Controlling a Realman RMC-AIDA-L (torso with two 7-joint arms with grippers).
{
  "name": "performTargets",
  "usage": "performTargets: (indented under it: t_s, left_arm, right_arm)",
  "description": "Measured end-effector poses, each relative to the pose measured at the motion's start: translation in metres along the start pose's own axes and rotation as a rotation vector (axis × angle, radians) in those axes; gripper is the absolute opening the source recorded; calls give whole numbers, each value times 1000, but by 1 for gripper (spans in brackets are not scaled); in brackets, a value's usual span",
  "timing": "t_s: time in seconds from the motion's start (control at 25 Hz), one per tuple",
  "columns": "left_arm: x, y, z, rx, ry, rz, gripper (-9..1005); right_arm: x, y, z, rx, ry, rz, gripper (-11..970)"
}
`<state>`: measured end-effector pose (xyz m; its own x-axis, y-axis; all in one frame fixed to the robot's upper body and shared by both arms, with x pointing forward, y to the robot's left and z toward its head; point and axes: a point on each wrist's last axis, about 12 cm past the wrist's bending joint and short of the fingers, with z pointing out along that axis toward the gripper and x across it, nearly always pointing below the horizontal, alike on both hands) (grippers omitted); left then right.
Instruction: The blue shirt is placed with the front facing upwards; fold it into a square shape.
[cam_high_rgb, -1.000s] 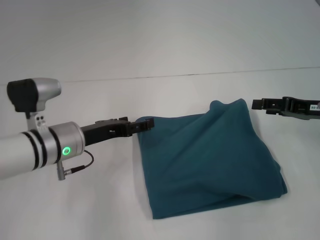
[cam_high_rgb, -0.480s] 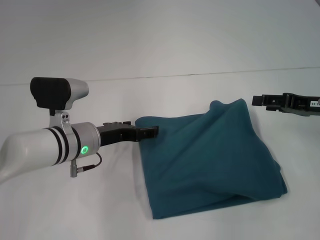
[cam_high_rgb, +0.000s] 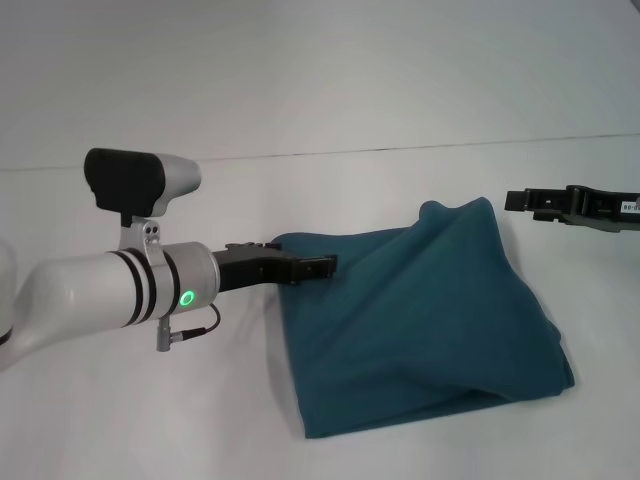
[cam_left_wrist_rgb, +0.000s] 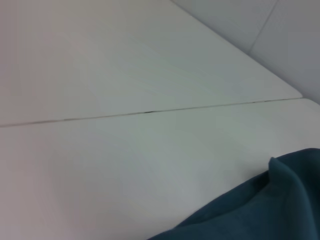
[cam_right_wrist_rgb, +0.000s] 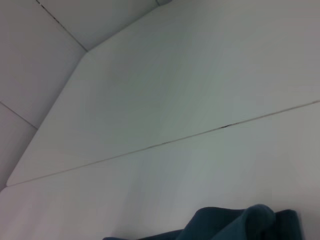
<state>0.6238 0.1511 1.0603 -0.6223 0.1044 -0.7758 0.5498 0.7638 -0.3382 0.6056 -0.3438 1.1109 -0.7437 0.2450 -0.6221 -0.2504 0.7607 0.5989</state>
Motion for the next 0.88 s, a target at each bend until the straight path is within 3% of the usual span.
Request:
performTargets:
  t_s: [0.24,0.52,0.76,0.88]
  left_arm:
    - [-5,-7,5,17,9,33,912]
    - [-6,-5,5,-10,7,37,896]
    - [-7,-2,5,-37,2,41,705]
    - [-7,-1,5,-42,1,45,712]
  right_arm:
    - [1,-1,0,7,-5,3,685]
    - [1,-1,1,9,-7,2,685]
    - [1,-1,2,9,-8,-1,685]
    - [1,-1,2,9,-8,-2,685]
